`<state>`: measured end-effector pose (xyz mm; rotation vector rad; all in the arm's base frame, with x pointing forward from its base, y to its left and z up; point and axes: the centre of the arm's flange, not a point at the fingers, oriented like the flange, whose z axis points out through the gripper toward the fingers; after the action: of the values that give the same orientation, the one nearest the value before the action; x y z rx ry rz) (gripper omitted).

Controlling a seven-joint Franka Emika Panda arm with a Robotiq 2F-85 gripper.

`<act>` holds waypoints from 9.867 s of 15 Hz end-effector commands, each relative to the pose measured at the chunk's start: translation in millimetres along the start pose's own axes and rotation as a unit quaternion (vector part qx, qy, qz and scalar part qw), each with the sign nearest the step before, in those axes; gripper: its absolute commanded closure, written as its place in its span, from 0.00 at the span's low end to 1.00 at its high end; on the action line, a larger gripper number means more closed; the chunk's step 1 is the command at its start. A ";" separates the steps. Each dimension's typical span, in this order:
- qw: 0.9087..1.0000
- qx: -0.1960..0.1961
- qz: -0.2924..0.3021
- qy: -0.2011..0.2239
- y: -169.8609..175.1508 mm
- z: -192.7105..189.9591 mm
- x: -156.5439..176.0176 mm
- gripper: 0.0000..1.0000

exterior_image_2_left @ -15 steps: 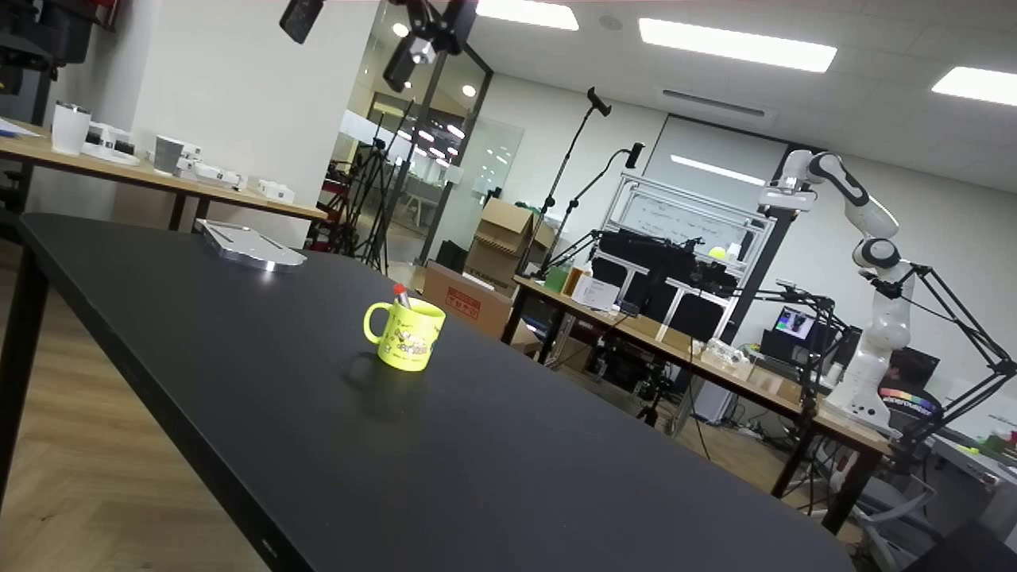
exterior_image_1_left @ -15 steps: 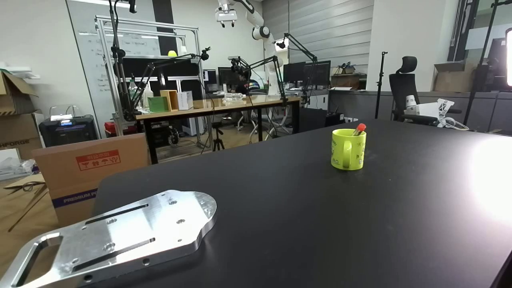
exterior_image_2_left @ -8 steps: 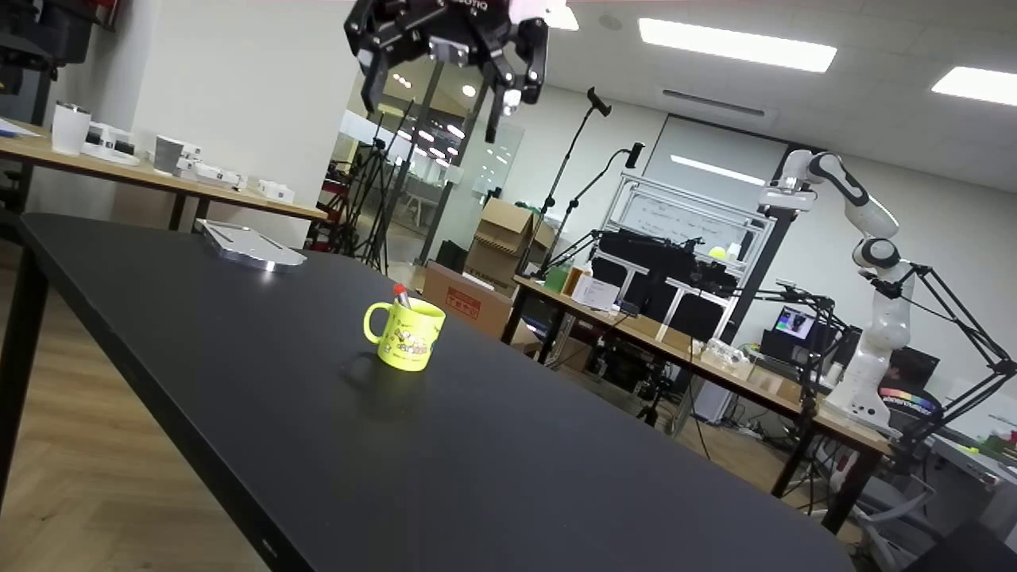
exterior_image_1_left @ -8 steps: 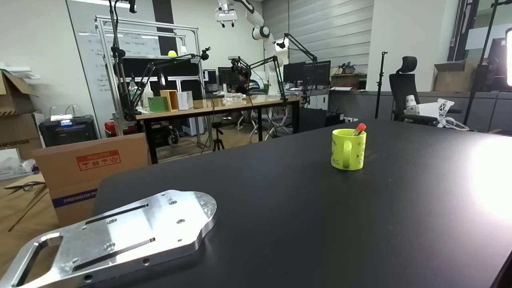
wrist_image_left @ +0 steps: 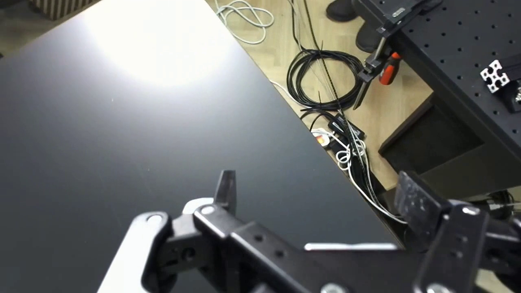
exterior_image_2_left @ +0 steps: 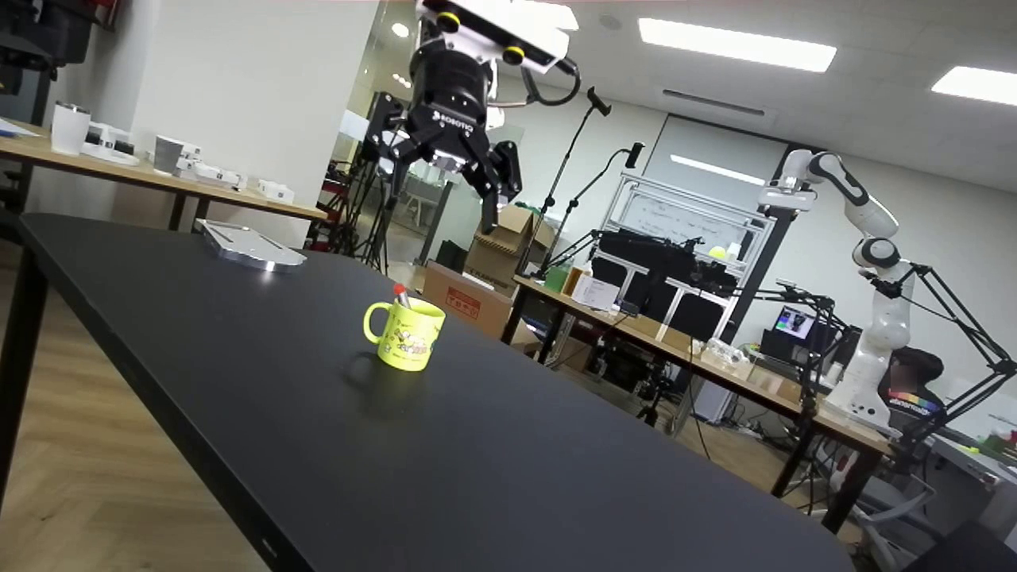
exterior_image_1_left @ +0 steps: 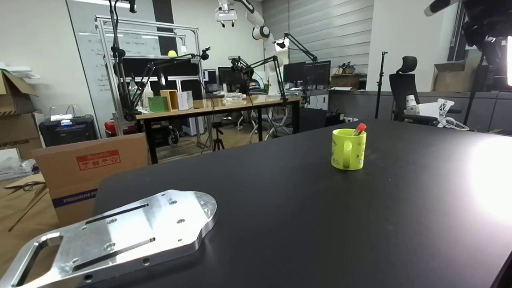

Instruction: Put the marker on the table

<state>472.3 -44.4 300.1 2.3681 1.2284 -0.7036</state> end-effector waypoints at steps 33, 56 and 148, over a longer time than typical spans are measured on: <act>0.952 -0.235 -0.117 0.158 27.6 -91.2 166.3 0.00; 0.948 -0.190 -0.187 0.172 10.6 -45.8 221.2 0.00; 0.991 -0.092 -0.096 -0.025 128.2 221.0 99.8 0.94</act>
<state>556.2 -162.7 92.0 2.0605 1.4696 -0.7080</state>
